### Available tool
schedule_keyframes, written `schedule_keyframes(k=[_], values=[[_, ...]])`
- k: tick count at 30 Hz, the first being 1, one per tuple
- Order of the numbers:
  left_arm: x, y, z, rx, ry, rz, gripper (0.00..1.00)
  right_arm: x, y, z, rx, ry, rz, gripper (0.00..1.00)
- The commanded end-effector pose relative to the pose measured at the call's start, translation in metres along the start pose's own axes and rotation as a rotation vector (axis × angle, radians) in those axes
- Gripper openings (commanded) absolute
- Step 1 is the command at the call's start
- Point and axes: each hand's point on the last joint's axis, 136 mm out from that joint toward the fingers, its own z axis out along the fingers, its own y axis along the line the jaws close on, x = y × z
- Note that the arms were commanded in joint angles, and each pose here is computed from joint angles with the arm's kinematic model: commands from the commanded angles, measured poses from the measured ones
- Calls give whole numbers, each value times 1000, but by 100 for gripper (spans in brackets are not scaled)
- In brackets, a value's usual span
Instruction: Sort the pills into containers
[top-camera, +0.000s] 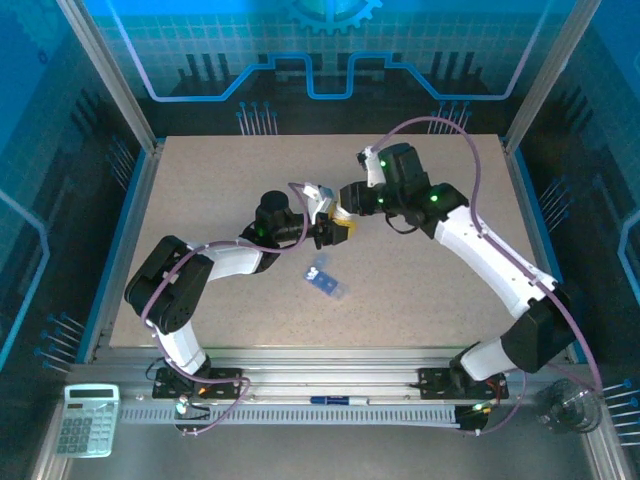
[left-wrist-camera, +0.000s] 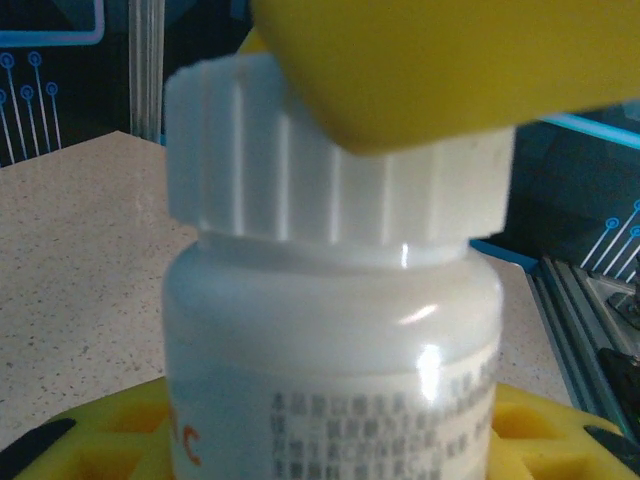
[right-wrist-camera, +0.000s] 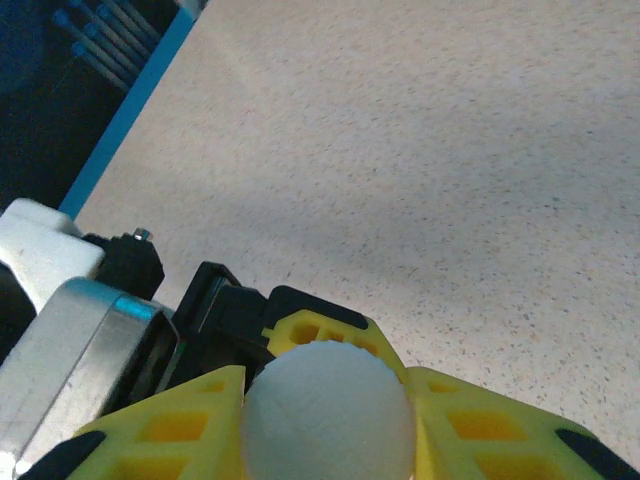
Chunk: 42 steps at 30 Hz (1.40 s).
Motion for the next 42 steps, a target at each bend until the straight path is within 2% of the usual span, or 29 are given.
schedule_keyframes(k=[1, 7, 12, 18, 22, 28, 33, 42], values=[[-42, -8, 0, 17, -99, 96, 0, 32, 2, 11, 85, 34, 97, 38], [-40, -8, 0, 17, -96, 95, 0, 10, 9, 0, 38, 3, 104, 46], [-40, -9, 0, 19, -96, 96, 0, -16, 4, -32, -24, -44, 112, 65], [-40, -8, 2, 27, -94, 97, 0, -31, -10, -60, -92, -75, 87, 78], [-39, -8, 2, 32, -92, 98, 0, -32, -6, -55, -217, -31, 1, 80], [-38, -9, 2, 37, -77, 102, 0, -23, 5, -39, -294, 46, -146, 82], [-39, -10, 3, 38, -76, 98, 0, -19, 8, -29, -297, 79, -171, 82], [-39, -9, 3, 38, -75, 96, 0, -16, 9, -18, -311, 105, -158, 76]])
